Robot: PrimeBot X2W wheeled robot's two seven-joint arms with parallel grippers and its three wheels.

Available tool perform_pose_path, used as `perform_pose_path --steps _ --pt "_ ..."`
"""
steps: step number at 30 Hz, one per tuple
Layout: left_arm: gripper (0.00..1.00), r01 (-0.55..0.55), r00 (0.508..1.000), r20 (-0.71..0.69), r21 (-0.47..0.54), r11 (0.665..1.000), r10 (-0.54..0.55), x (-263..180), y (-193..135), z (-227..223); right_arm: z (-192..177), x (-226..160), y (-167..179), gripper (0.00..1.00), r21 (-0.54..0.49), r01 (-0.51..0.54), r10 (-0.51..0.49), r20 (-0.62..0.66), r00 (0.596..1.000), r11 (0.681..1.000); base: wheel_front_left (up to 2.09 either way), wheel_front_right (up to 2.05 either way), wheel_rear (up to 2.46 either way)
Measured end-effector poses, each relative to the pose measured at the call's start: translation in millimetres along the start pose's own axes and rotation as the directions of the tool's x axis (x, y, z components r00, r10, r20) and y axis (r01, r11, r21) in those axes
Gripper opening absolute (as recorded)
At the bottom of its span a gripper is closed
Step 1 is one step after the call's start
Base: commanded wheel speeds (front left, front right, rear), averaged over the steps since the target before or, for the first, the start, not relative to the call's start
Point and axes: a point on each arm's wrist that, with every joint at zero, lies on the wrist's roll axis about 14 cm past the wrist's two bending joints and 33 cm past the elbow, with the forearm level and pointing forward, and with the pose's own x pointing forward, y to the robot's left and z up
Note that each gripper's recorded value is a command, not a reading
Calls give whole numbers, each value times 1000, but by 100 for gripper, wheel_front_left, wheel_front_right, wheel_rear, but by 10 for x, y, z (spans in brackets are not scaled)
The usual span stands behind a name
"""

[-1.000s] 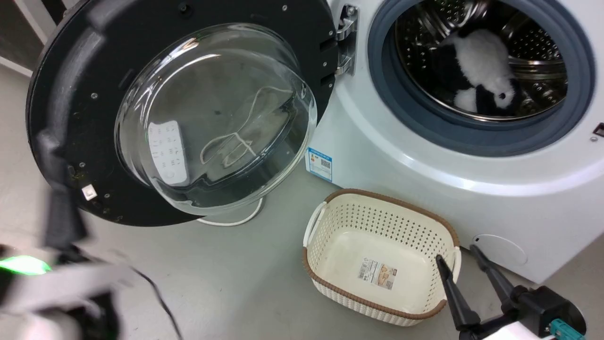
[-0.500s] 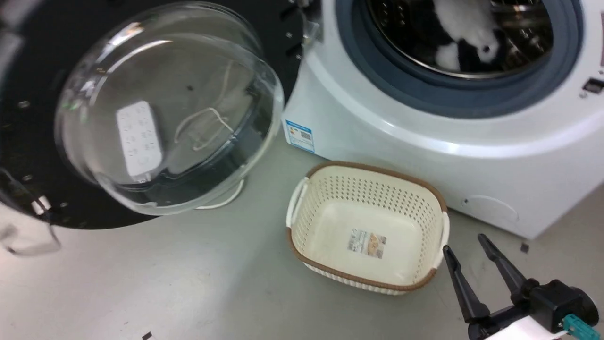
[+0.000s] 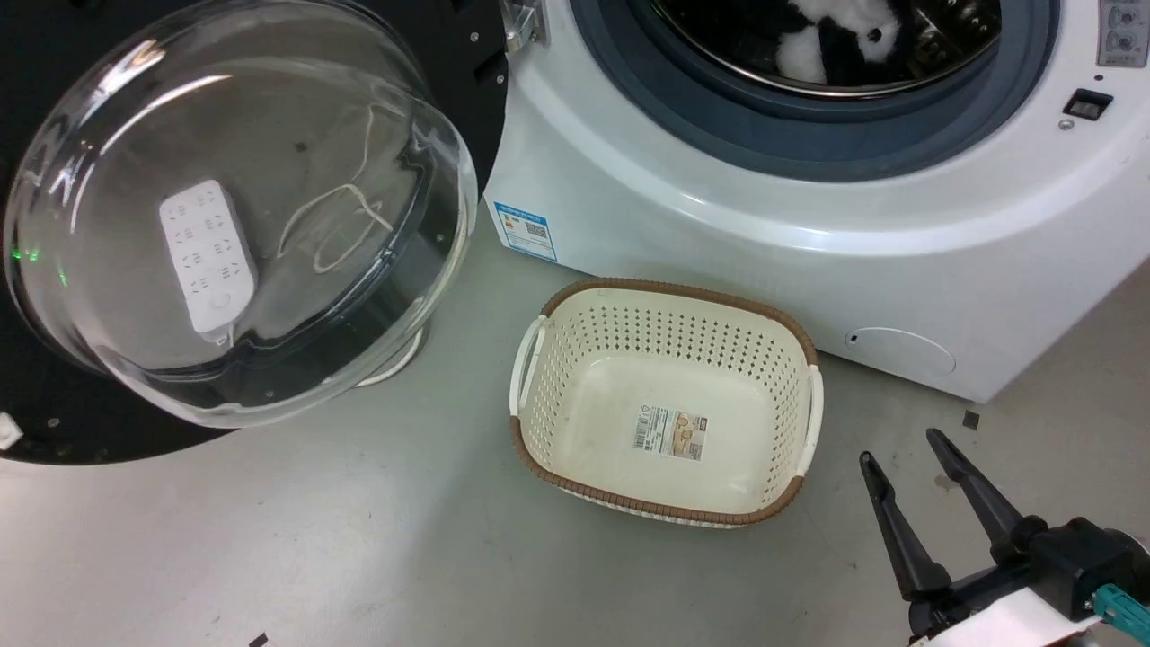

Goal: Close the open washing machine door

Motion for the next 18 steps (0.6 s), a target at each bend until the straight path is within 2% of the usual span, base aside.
perform_pose_path --steps 5,9,15,18 --pt "0 16 993 -114 -11 1000 -17 -121 60 -91 54 -7 25 100 -9 0 0 10 1000 1000 0 0 0" --pt "0 69 969 -236 -34 997 -75 -297 72 -261 134 -18 101 100 -7 1 -1 32 1000 1000 0 0 0" --pt "0 161 880 -432 -123 979 -199 -666 55 -727 280 -45 246 100 -5 2 -2 70 998 1000 0 0 0" --pt "0 222 824 -479 -220 950 -303 -877 -24 -902 372 -65 277 100 -11 14 -13 97 995 1000 0 0 0"
